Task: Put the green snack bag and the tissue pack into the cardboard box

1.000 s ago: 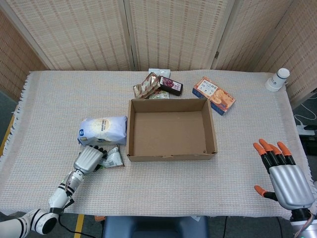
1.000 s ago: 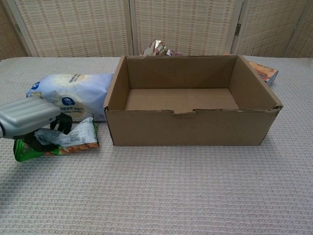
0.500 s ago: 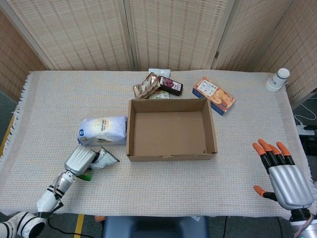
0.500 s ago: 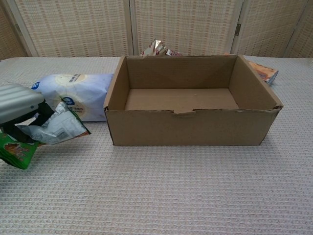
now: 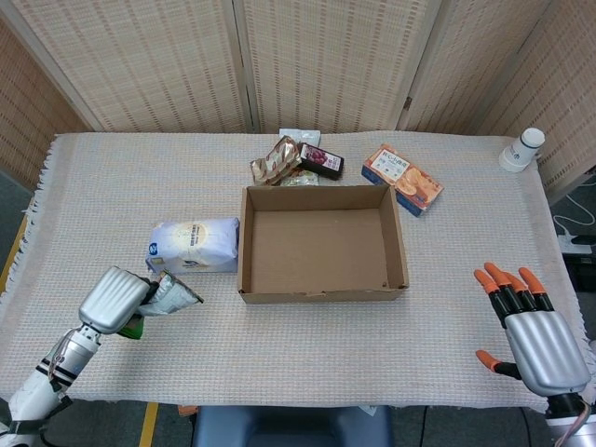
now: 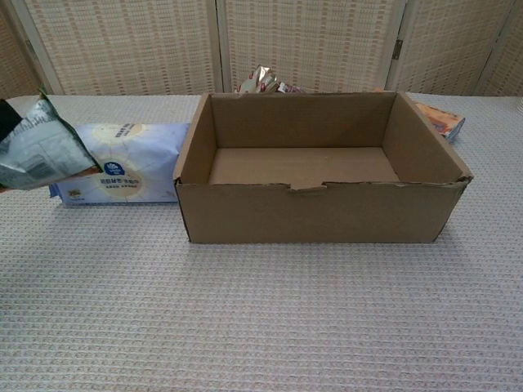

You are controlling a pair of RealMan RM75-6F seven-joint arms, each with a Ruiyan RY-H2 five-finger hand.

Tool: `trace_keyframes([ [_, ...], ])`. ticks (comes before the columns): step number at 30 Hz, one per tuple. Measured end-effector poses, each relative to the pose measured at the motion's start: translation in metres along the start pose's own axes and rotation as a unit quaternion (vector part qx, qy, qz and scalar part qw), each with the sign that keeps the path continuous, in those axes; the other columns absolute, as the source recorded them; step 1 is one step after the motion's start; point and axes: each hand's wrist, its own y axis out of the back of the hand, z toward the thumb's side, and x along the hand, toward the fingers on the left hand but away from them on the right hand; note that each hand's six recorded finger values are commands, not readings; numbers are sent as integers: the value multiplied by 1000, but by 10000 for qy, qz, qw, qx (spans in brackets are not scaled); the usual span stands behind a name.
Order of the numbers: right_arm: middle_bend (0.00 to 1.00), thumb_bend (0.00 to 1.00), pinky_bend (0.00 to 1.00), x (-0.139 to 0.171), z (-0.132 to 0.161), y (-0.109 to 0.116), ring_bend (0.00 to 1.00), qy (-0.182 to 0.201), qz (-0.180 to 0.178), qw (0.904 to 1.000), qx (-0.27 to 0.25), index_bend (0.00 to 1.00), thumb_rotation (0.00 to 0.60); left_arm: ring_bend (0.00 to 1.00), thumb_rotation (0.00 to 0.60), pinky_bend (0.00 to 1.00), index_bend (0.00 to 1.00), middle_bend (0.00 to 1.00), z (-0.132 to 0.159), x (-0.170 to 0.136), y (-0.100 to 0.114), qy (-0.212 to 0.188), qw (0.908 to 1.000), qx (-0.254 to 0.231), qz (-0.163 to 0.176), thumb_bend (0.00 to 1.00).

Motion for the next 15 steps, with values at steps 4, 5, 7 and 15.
trace_keyframes([
  [4,9,4,0,0,1,0,0,10,-16,10000,-2,48,600,789,600,866,783,923,3,9,50,-104,9992,168,353,451],
  [5,9,4,0,0,0,1,0,5,-26,10000,-1,48,600,789,600,866,783,923,8,15,66,-171,9984,175,503,451],
  [7,9,4,0,0,0,1,0,-8,-41,10000,2,48,600,789,600,866,783,923,18,25,91,-288,9965,149,774,452],
  [15,9,5,0,-1,-6,7,0,-117,-136,9998,-27,48,600,789,600,865,783,922,73,72,148,-738,9772,-325,1962,453],
])
